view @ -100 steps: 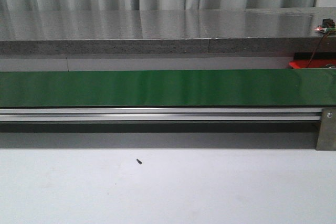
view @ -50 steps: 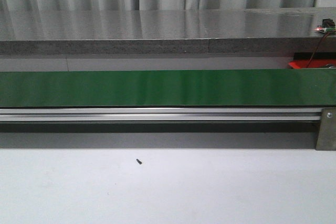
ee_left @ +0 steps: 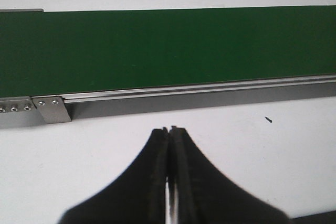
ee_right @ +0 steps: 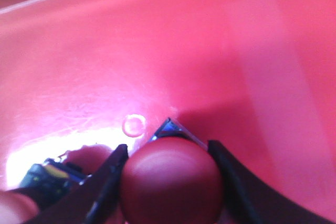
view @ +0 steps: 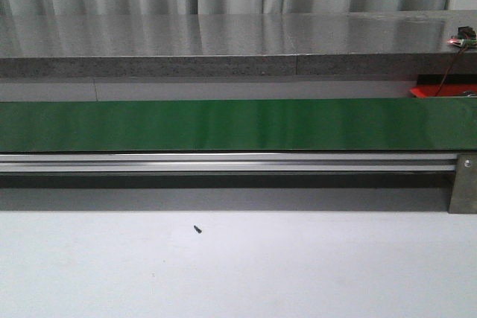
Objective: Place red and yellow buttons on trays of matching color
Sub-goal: 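Carry the red button into the red tray and release it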
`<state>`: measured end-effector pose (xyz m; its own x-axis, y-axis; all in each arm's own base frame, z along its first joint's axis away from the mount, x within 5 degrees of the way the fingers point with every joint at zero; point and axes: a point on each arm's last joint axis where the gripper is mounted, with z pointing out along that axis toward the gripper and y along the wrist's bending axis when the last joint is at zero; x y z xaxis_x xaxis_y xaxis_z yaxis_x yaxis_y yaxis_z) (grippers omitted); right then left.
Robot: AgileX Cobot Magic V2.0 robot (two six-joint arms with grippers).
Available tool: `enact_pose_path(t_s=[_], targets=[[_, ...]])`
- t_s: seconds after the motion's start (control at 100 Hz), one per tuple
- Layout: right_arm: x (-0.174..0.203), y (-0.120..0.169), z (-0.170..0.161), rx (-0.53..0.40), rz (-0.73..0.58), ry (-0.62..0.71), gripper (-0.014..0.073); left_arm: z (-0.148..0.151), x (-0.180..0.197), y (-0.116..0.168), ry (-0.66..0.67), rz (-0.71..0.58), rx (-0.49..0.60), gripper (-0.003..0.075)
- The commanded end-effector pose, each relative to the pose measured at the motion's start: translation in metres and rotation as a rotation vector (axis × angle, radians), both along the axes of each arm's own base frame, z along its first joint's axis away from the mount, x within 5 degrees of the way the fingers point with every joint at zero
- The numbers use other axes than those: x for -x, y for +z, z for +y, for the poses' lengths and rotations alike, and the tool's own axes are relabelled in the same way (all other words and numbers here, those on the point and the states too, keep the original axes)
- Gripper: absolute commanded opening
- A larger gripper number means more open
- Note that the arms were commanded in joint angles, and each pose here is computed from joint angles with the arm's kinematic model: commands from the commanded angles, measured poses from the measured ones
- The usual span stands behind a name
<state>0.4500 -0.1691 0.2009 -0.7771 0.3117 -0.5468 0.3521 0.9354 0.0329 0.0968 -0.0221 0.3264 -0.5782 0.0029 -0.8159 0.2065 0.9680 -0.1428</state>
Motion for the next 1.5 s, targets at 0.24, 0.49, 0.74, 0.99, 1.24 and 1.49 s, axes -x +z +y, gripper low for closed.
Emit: enact_pose_path(t_s=[0.24, 0.49, 0.74, 0.99, 1.24, 1.49], targets=[[-0.002, 0.035, -0.005, 0.044, -0.121, -0.012, 0.0398, -0.001, -0.003, 0.012, 0.012, -0.072, 0.030, -0.0020], [0.002, 0.054, -0.003, 0.057, -0.158, -0.012, 0.0539, -0.001, -0.003, 0.012, 0.012, -0.072, 0.030, -0.0020], [0.015, 0.086, 0.003, 0.074, -0.185, -0.005, 0.0539, -0.001, -0.003, 0.012, 0.012, -0.072, 0.030, -0.0020], [0.030, 0.129, 0.047, 0.130, -0.172, 0.160, 0.0458, -0.001, -0.003, 0.012, 0.012, -0.072, 0.030, -0.0020], [0.054, 0.149, 0.113, 0.108, -0.210, 0.284, -0.0076, -0.001, -0.003, 0.012, 0.012, -0.072, 0.030, -0.0020], [0.104, 0.149, 0.147, 0.074, -0.251, 0.314, -0.0068, -0.001, -0.003, 0.012, 0.012, -0.072, 0.030, -0.0020]])
